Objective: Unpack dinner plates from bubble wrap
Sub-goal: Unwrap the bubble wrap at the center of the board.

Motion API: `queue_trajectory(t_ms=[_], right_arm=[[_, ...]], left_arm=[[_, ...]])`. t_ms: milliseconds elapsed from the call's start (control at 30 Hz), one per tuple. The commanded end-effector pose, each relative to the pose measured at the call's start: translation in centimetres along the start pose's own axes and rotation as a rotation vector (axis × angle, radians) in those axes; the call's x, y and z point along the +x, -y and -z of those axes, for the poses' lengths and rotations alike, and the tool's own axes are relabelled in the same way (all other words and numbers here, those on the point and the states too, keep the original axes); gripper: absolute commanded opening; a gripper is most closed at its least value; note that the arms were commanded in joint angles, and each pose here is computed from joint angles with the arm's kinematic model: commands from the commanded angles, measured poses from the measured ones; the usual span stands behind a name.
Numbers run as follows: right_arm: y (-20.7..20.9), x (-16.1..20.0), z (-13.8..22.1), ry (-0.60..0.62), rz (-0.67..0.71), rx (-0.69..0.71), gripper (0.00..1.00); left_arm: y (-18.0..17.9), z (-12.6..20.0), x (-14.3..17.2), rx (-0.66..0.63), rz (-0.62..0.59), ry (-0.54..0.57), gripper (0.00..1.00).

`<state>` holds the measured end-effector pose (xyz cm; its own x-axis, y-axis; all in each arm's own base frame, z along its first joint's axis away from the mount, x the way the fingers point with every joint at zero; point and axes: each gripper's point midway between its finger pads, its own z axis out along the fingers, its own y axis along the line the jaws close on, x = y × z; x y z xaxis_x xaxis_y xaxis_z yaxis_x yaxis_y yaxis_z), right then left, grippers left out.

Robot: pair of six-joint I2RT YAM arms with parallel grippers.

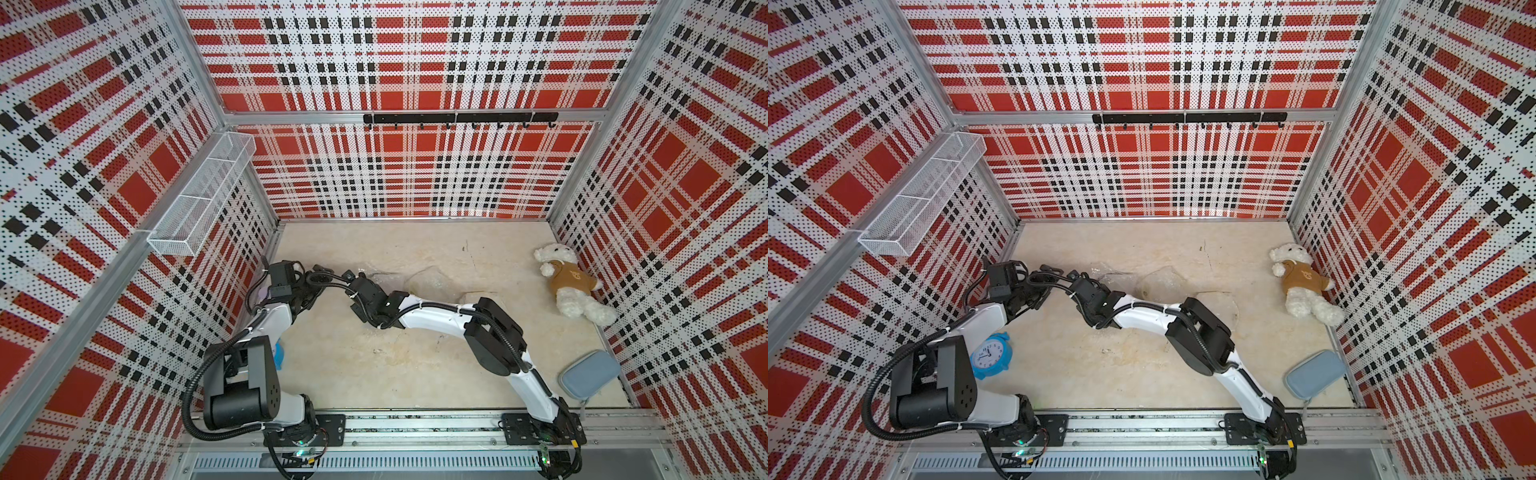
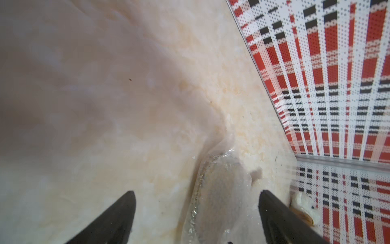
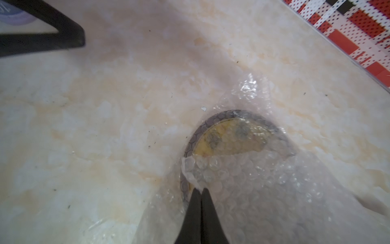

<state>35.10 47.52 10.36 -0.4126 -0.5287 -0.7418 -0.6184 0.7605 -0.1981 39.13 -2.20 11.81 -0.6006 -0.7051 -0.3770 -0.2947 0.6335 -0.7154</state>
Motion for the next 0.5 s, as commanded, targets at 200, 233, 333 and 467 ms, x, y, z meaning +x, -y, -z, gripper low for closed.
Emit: queue_trajectory(t_ms=[200,233,333,467], right_arm=[[7.2,1.0,4.5,0.059,-0.283,0.037,0.00],[7.8,1.5,4.8,0.056,-0.306,0.044,0.00],[9.5,3.7,5.3,0.039,-0.392,0.055,0.00],[10.9,7.1,5.9,0.000,-0.482,0.080,0.00]], left_arm=[[8.2,-2.7,5.6,0.100,-0.197,-0.128,0.93],[8.9,-3.1,6.4,0.108,-0.216,-0.147,0.93],[10.4,-4.5,8.5,0.123,-0.257,-0.198,0.93],[10.9,-6.0,10.1,0.120,-0.273,-0.240,0.93]])
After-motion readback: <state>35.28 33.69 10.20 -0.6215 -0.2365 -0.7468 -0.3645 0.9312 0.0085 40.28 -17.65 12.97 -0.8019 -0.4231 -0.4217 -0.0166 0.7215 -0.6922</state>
